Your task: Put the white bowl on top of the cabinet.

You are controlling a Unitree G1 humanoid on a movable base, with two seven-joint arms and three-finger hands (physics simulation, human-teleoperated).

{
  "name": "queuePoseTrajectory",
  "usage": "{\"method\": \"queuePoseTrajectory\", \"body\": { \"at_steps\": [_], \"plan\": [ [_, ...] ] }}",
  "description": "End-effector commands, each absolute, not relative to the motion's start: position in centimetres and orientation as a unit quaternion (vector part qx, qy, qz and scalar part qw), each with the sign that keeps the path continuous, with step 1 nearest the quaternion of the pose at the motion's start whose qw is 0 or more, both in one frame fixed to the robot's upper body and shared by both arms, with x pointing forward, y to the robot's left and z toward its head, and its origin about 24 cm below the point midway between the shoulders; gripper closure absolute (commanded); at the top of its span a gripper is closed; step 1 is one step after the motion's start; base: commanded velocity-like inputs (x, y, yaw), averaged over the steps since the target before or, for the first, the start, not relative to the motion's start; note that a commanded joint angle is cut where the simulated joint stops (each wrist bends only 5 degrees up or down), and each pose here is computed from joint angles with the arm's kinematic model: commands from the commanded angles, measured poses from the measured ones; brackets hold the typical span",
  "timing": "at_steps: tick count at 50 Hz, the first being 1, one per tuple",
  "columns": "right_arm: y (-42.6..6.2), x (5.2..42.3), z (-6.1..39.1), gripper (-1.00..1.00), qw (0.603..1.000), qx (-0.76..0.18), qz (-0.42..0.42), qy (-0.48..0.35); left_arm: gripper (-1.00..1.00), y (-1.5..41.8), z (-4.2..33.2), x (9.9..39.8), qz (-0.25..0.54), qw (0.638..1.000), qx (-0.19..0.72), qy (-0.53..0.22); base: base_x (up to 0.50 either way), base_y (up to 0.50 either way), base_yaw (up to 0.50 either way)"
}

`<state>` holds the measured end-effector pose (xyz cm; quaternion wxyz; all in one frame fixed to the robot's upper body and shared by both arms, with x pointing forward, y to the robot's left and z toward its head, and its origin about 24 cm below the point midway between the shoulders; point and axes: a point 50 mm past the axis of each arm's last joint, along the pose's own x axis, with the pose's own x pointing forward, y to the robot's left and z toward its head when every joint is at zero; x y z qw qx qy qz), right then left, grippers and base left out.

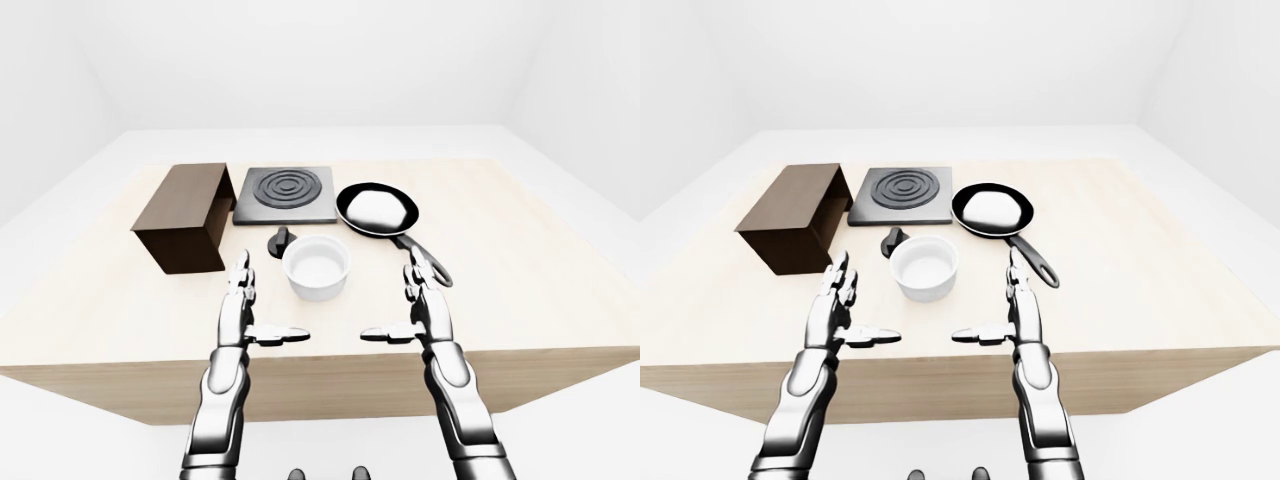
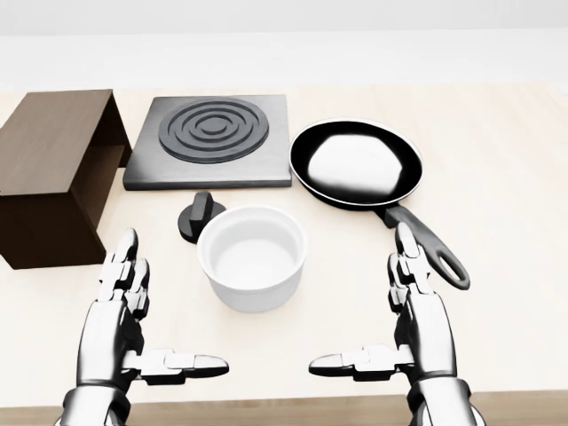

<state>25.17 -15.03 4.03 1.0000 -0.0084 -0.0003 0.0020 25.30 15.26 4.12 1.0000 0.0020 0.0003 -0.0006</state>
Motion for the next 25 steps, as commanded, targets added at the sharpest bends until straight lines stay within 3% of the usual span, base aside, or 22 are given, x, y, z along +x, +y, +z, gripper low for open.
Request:
{"method": "queuePoseTrajectory", "body": {
  "at_steps": [1,25],
  "plan": [
    [-15.06,24.67,3.9,-1.0,1.0,-0.029,0.01,0.0,-1.0,15.85,4.11,25.12,-0.001,1.0,0.008,0.001,0.0,0.0,0.0],
    [-14.98,24.9,3.81,-1.0,0.999,-0.025,0.02,0.008,-1.0,15.5,3.64,25.09,-0.007,1.0,0.018,0.006,0.04,0.0,0.0]
  ]
}}
